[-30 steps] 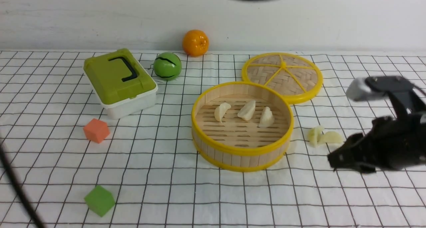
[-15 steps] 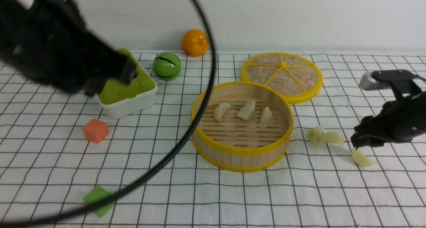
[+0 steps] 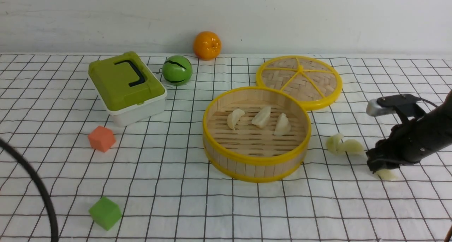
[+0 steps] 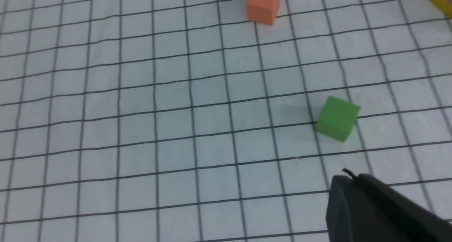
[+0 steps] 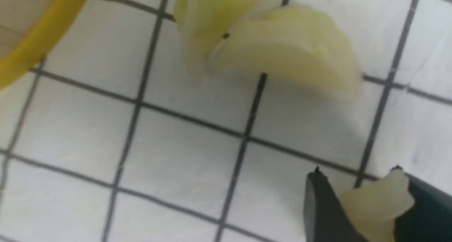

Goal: Put the dumplings into the steamer on the table with the white tablecloth.
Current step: 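Reach for and grasp a dumpling lying on the table beside the steamer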

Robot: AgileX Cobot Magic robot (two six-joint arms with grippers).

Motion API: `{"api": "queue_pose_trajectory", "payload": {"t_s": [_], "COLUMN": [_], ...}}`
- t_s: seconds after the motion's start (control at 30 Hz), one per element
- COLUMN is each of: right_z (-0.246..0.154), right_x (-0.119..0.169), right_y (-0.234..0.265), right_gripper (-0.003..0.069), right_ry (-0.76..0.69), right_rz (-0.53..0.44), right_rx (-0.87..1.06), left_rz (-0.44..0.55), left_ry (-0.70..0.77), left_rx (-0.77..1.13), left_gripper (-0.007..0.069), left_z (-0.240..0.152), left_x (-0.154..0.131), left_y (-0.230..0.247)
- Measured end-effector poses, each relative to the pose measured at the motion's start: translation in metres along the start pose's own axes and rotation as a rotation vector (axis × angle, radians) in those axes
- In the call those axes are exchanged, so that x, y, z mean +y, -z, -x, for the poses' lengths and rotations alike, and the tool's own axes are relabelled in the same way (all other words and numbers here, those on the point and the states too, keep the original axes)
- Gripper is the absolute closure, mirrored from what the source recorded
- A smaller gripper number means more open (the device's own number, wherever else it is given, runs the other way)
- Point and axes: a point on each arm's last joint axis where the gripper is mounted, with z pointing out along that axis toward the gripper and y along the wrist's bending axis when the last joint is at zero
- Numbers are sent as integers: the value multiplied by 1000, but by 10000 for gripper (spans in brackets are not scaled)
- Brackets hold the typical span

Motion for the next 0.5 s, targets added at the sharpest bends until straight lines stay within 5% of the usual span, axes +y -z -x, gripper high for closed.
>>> {"api": "queue_pose_trajectory", "payload": {"t_s": [0.17,0.33,0.4,0.5], "right_z": [19,44,55,59], "right_x": [17,63,110,168], "right_y": [33,66,70,53], "right_gripper": [431,435,444,464], "right_ry": [-73,-88,-107,-56], "right_rz": [116,261,388,450], "right_rx": [-10,-120,-191,-270], "left_rz": [81,55,8,-44], "left_ry": [-45,-2,21,58], "left_rx": [-24,-64,-134,-245], "left_gripper": [637,637,637,637], "left_z": [-36,-62,-67,-69], "left_x": [9,9,8,12], "left_y": [-17,-28,-27,-18]}}
